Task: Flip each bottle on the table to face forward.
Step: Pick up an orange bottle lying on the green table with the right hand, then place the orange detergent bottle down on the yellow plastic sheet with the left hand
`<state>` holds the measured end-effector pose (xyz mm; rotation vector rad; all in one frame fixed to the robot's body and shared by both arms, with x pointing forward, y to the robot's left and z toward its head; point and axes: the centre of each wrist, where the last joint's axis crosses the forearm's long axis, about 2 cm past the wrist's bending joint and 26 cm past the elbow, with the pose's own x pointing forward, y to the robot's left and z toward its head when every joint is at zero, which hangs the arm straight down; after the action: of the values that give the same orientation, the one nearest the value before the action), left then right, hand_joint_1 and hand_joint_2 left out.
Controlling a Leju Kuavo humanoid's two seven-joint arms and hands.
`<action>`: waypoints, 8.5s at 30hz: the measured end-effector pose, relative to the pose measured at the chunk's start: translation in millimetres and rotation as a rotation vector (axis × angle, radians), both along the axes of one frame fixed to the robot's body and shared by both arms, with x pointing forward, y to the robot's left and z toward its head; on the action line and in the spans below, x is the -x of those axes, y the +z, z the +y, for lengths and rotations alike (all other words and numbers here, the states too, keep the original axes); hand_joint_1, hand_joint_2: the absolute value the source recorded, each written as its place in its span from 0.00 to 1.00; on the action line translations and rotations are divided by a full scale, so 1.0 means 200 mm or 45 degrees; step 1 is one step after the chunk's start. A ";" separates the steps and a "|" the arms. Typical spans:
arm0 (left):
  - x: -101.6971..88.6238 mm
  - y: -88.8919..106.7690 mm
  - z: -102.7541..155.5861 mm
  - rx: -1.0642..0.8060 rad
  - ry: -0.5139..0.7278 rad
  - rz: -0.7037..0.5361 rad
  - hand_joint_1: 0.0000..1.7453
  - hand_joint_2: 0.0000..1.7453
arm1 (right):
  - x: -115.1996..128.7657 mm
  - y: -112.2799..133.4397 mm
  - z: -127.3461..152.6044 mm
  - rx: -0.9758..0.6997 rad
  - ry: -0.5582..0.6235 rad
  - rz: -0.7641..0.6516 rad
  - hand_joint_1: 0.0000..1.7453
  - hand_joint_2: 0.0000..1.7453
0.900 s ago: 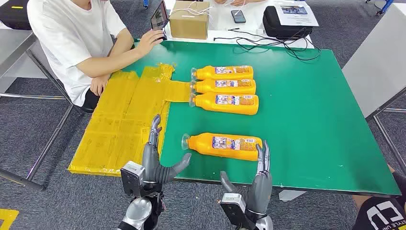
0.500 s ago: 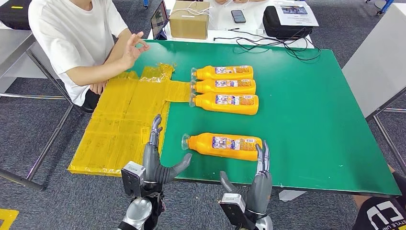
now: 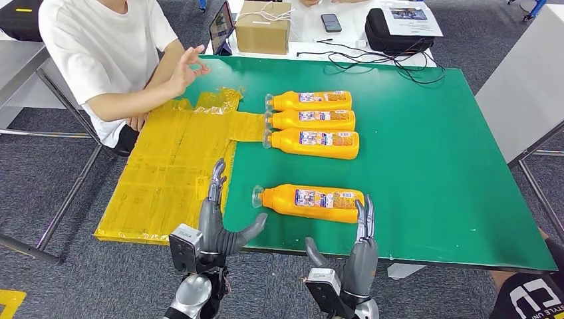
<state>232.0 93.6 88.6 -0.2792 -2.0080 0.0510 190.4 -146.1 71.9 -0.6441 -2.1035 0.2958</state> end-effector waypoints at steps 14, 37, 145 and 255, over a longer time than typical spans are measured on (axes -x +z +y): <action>0.02 0.00 0.01 -0.004 0.014 -0.008 0.00 1.00 | -0.01 -0.04 -0.11 0.334 -0.059 0.119 0.00 1.00; 0.03 0.02 0.01 0.014 -0.002 -0.028 0.00 1.00 | -0.15 0.08 -0.14 0.222 -0.018 -0.061 0.00 1.00; -0.03 0.01 -0.05 -0.013 -0.127 -0.025 0.00 1.00 | -0.61 -0.09 -0.12 1.087 0.058 0.598 0.00 1.00; 0.03 -0.14 -0.06 0.401 -0.500 0.411 0.00 1.00 | -0.15 0.00 0.27 0.211 0.577 0.342 1.00 1.00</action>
<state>226.2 81.6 61.1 -0.8097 -1.5913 0.1546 219.8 -93.0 72.1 -0.1962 -1.9559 0.7724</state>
